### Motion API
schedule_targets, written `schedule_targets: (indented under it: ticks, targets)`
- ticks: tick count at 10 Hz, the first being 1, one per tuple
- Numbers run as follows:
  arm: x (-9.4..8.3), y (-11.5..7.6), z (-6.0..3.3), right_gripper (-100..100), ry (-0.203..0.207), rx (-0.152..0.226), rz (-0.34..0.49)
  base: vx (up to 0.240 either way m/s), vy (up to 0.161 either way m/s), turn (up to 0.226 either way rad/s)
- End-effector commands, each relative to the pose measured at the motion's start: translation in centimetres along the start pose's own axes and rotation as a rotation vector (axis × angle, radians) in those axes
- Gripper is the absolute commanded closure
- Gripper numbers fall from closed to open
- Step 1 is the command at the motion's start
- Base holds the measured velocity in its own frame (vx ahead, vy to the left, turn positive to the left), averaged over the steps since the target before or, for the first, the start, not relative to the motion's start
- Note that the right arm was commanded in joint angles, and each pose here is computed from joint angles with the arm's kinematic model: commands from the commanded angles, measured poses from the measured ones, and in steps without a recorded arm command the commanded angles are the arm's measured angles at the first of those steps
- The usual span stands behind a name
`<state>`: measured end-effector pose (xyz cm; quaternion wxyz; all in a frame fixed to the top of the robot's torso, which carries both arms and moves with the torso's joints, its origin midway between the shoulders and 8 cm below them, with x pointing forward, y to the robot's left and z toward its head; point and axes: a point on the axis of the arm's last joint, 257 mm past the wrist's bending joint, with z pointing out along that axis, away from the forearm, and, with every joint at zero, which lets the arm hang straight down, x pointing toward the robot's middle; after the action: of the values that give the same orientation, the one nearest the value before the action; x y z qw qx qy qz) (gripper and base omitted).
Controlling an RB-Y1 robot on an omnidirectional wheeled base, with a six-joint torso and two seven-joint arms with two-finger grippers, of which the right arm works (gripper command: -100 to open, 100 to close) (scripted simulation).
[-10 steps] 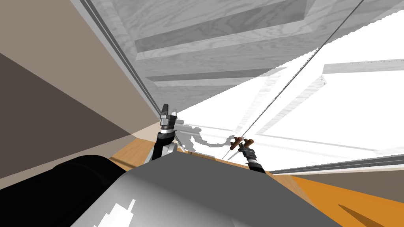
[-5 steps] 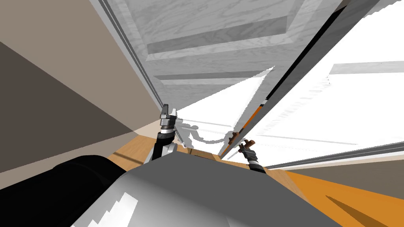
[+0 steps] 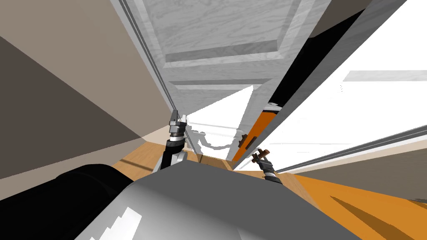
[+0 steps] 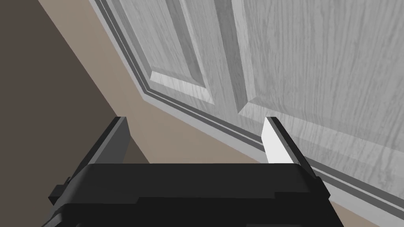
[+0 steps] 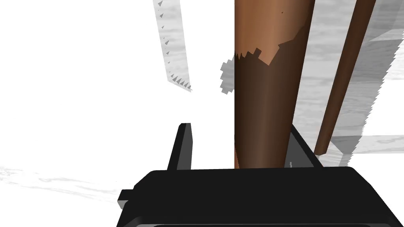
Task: Pull the door open
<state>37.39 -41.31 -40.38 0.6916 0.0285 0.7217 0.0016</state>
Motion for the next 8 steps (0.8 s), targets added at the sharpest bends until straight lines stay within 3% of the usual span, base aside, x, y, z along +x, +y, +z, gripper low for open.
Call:
schedule_targets:
  ticks: [1,2,8]
  targets:
    - [0.5,-2.1,-0.93,100,0.023,0.034,0.010,-0.178,-0.055,-0.026]
    - [0.5,-2.1,-0.93,100,0.023,0.034,0.010,-0.100,-0.044,-0.027]
    - [1.7,-5.1,-3.37,100,0.060,0.097,0.124,-0.201,-0.074,-0.025]
